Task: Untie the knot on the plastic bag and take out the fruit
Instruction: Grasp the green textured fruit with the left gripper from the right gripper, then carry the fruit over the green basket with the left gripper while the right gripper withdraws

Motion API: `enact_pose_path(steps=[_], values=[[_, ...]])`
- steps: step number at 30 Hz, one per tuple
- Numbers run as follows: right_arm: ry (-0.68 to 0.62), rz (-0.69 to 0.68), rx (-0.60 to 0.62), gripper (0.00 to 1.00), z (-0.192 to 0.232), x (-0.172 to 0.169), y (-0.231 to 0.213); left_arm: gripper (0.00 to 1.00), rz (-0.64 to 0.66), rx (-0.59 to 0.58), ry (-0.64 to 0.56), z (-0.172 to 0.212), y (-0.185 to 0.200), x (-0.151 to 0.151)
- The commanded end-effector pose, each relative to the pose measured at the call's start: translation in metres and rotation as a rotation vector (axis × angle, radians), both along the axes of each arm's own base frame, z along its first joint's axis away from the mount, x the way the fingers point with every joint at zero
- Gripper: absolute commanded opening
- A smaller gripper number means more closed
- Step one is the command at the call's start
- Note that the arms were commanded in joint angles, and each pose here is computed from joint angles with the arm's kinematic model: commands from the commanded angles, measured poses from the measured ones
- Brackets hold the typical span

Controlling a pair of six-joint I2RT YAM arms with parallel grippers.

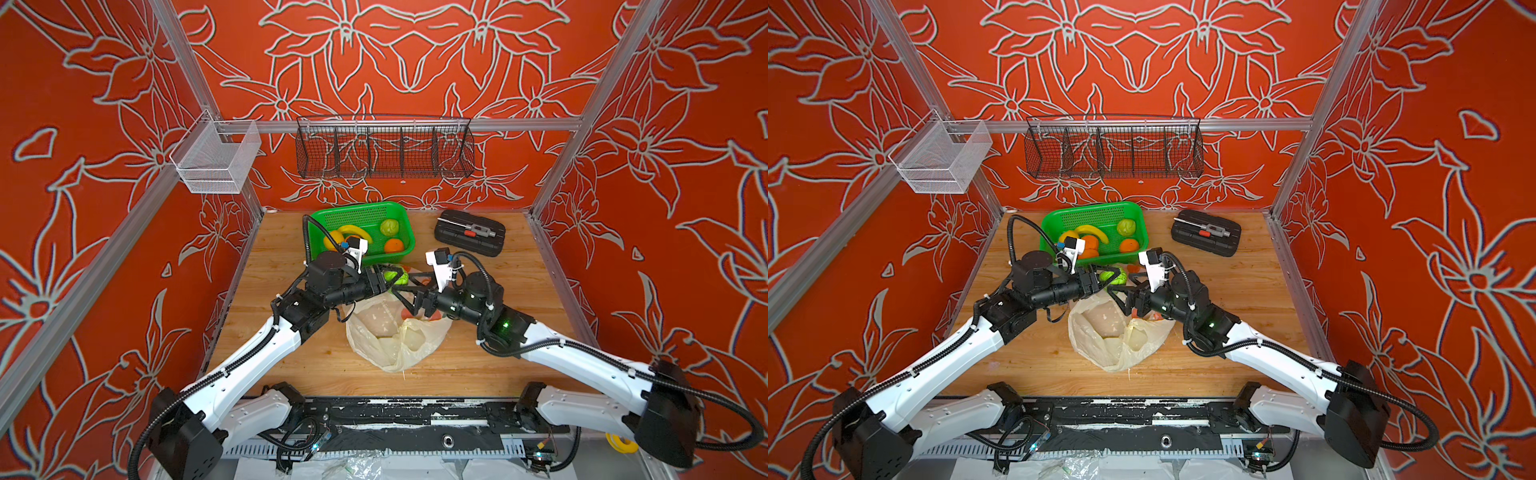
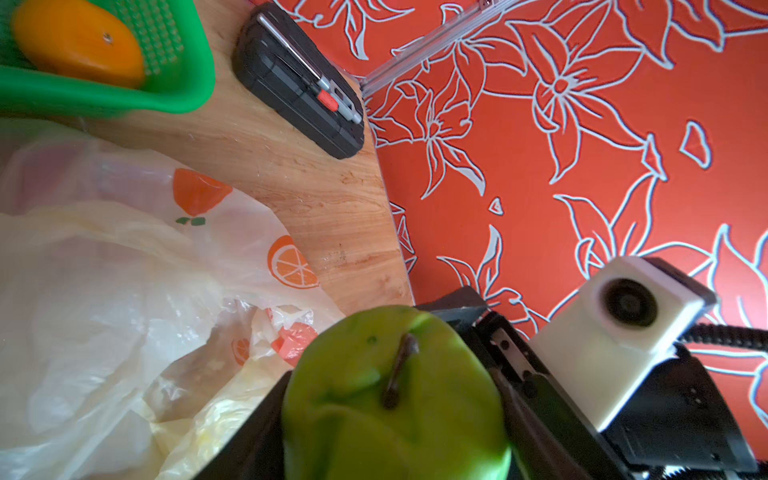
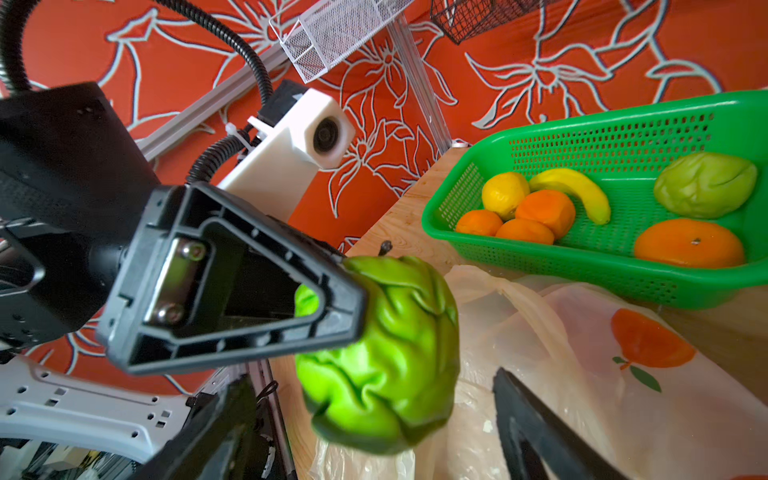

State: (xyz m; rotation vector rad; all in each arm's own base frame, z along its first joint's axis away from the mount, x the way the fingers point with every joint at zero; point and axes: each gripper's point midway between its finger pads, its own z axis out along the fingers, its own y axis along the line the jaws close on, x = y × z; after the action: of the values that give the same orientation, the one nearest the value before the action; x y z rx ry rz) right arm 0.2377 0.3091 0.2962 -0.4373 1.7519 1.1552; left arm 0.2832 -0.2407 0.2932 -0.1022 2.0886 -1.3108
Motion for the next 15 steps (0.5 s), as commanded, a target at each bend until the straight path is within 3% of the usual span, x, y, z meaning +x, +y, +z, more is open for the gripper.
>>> enact_pose_path(steps=[1, 15], values=[[-0.026, -0.071, 0.044, 0.96, 0.015, 0.001, -0.017, 0.54, 0.091, 0.044, -0.130, 0.031, 0.013, 0.015], [-0.026, -0.191, 0.004, 0.97, 0.011, 0.002, -0.047, 0.53, 0.223, 0.175, -0.148, 0.029, 0.028, 0.115]])
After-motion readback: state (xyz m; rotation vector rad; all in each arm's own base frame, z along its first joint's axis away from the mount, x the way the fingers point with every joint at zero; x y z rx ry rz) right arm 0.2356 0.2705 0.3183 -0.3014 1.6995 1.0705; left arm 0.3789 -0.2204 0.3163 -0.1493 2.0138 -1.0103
